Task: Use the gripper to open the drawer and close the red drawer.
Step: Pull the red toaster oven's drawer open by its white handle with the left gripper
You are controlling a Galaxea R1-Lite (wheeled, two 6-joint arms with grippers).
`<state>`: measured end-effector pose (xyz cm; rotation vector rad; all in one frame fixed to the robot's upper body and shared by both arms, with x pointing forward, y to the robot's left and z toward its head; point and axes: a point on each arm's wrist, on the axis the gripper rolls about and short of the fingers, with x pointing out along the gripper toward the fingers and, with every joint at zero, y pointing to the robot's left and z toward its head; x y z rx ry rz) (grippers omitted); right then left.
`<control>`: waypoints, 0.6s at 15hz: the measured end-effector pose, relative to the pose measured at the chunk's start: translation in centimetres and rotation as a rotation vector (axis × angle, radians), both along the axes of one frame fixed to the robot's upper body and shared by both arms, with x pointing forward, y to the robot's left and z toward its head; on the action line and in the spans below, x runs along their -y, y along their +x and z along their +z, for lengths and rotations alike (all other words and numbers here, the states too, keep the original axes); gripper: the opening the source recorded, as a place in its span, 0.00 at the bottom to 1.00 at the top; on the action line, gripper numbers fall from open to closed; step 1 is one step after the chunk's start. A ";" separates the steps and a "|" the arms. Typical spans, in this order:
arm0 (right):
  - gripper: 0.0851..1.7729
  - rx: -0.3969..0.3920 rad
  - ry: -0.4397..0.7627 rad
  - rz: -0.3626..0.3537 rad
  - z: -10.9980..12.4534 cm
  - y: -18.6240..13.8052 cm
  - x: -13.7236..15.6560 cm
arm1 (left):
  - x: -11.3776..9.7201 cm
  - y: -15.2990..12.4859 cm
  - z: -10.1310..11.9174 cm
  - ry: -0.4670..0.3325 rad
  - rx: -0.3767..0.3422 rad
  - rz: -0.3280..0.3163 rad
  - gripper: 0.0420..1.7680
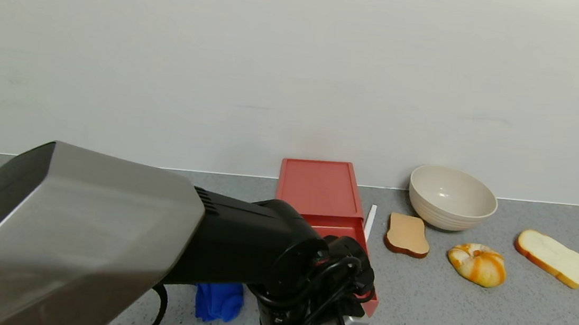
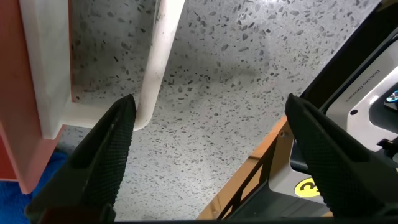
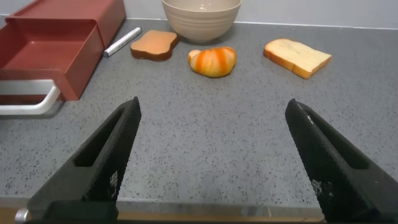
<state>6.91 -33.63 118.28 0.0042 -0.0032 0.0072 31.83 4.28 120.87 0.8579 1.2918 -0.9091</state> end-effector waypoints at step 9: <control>0.96 0.000 0.002 0.000 0.0 0.0 0.0 | -0.1 -0.4 1.1 -0.023 0.014 -0.006 0.97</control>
